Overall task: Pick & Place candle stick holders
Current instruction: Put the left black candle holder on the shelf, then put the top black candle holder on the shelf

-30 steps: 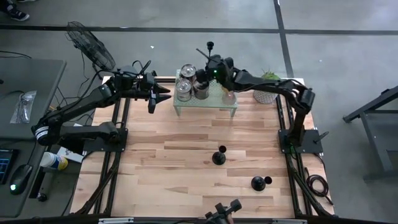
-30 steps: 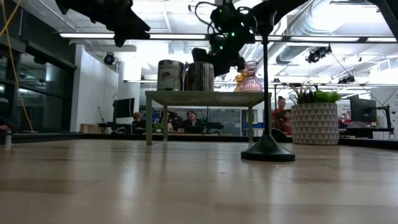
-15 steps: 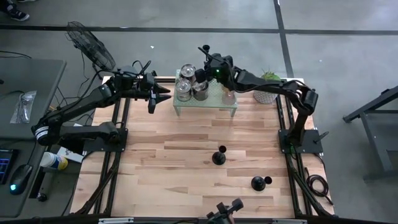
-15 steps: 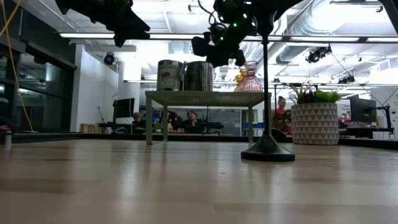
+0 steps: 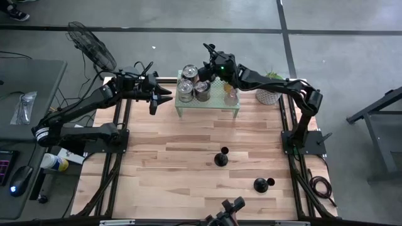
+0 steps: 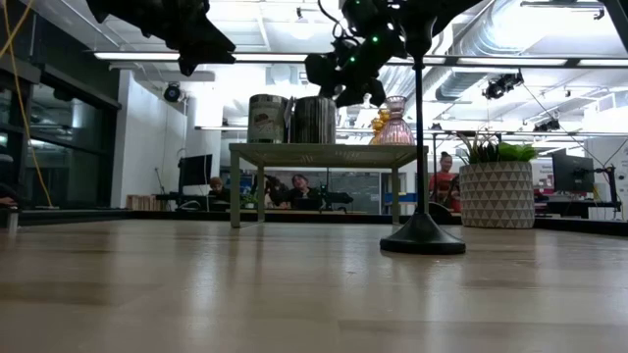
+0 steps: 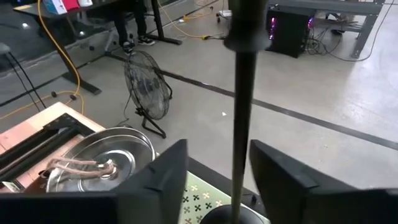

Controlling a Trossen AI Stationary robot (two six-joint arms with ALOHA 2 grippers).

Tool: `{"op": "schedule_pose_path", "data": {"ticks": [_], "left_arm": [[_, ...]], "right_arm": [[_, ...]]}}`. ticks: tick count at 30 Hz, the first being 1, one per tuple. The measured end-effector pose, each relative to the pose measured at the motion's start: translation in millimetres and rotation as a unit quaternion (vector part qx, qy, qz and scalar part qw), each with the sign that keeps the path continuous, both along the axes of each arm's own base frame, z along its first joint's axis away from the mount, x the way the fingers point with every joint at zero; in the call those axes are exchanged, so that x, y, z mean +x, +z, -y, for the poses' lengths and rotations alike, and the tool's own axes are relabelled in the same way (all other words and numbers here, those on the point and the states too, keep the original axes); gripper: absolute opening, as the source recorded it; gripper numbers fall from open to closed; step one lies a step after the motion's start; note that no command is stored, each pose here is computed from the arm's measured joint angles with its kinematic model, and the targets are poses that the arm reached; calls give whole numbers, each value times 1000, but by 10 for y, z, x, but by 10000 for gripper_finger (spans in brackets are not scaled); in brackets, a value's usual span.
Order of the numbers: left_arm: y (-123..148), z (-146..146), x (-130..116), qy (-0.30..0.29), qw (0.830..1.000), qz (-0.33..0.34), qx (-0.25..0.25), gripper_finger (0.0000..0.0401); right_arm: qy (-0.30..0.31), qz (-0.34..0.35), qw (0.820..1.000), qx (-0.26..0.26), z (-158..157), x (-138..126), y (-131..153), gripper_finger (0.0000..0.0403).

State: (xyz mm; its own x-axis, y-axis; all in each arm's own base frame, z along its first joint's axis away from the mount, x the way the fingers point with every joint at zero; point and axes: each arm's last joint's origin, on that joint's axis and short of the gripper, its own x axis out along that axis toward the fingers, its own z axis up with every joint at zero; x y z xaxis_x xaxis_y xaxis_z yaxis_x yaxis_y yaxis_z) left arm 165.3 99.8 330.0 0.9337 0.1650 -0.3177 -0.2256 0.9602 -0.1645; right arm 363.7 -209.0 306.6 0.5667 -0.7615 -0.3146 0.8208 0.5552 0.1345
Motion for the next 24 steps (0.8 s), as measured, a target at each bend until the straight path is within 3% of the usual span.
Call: {"op": "schedule_pose_path", "data": {"ticks": [4, 8, 24], "left_arm": [[-2, 0, -1, 0, 1000, -1, 0, 138], [-2, 0, -1, 0, 1000, -1, 0, 138], [0, -2, 0, 3, 1000, 0, 0, 138]], "right_arm": [[0, 0, 1000, 1, -1, 0, -1, 217], [-1, 3, 1000, 1, -5, -8, 14, 245], [26, 26, 999, -6, -116, -212, 360, 243]]}}
